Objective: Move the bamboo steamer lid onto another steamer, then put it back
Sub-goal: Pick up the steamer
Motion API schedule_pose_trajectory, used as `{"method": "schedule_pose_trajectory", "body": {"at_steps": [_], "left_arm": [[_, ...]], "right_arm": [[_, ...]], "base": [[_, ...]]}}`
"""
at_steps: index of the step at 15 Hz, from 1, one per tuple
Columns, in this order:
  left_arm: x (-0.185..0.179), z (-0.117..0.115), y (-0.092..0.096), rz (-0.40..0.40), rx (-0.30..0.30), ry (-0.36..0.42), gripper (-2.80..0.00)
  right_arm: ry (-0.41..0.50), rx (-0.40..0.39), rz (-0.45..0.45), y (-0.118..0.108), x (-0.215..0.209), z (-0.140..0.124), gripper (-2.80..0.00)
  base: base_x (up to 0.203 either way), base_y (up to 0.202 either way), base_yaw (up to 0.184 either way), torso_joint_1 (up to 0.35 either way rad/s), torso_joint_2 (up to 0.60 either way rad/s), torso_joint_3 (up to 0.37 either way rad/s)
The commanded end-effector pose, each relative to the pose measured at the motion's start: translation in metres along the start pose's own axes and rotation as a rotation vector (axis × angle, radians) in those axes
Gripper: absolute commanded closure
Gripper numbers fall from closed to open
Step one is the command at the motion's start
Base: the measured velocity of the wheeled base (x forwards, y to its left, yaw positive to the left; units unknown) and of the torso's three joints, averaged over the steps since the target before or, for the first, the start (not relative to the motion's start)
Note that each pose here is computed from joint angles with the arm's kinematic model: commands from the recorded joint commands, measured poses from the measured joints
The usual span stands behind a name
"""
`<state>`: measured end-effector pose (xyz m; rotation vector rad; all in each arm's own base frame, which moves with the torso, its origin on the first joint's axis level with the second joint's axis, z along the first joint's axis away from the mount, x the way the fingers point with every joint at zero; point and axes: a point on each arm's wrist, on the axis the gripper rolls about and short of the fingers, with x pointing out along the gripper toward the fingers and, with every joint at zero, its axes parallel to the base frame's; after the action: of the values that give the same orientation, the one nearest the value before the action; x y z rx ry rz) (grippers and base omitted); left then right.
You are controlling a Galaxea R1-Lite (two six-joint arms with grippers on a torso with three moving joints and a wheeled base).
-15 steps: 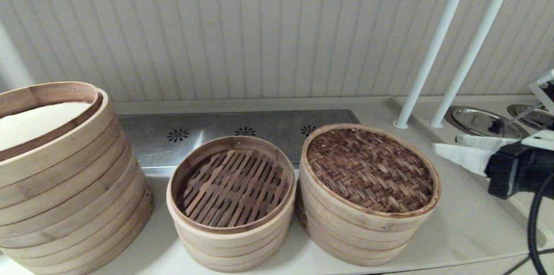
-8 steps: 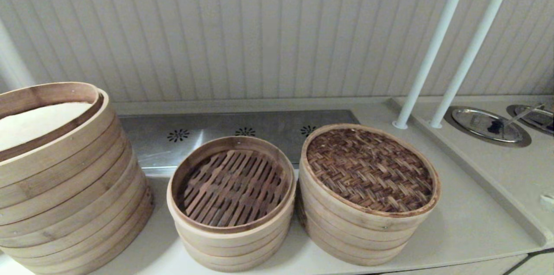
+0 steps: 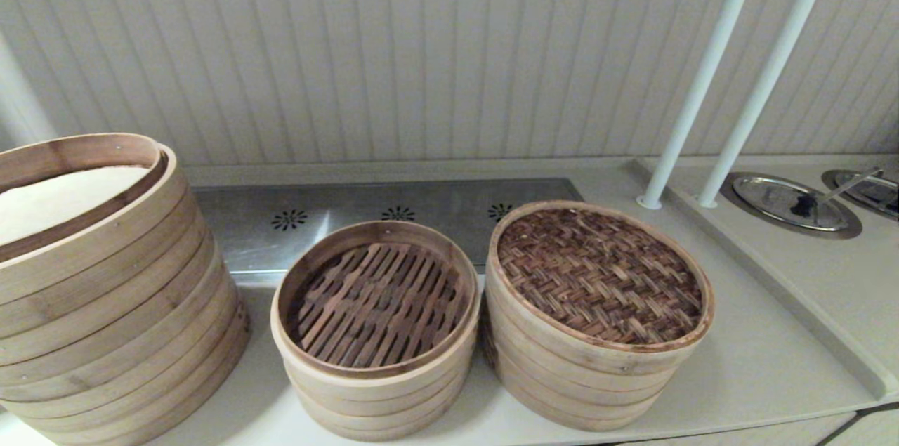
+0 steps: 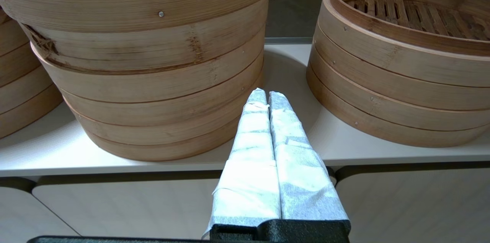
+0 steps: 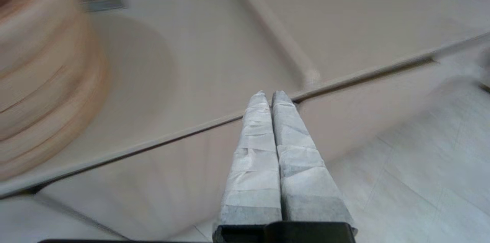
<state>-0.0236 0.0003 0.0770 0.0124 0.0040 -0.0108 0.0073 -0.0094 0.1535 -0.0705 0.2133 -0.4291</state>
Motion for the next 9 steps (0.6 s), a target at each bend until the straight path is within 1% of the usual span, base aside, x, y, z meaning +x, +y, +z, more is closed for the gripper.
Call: {"method": "schedule_pose_trajectory", "body": {"at_steps": [1,2,3,4,5,7,9], "left_arm": [[0.000,0.000,0.000,0.000,0.000,0.002,0.00],[0.000,0.000,0.000,0.000,0.000,0.002,0.00],[0.000,0.000,0.000,0.000,0.000,0.002,0.00],[0.000,0.000,0.000,0.000,0.000,0.002,0.00],[0.000,0.000,0.000,0.000,0.000,0.002,0.00],[0.000,0.000,0.000,0.000,0.000,0.002,0.00],[0.000,0.000,0.000,0.000,0.000,0.002,0.00]], "right_arm": [[-0.113,0.041,0.092,-0.006,-0.018,-0.013,0.00],[-0.135,0.040,0.194,-0.005,-0.021,-0.023,0.00],[-0.134,0.031,0.280,-0.002,-0.021,-0.035,0.00],[-0.130,0.025,0.340,0.000,-0.020,-0.046,0.00],[-0.143,0.025,0.379,0.001,-0.021,-0.054,0.00],[-0.172,0.025,0.429,0.002,-0.022,-0.066,0.00],[-0.178,0.011,0.437,0.004,-0.019,-0.079,0.00]], "base": [[0.000,0.000,0.000,0.000,0.00,0.000],[0.000,0.000,0.000,0.000,0.00,0.000],[0.000,0.000,0.000,0.000,0.00,0.000],[0.000,0.000,0.000,0.000,0.00,0.000],[0.000,0.000,0.000,0.000,0.00,0.000],[0.000,0.000,0.000,0.000,0.00,0.000],[0.000,0.000,0.000,0.000,0.00,0.000]]}}
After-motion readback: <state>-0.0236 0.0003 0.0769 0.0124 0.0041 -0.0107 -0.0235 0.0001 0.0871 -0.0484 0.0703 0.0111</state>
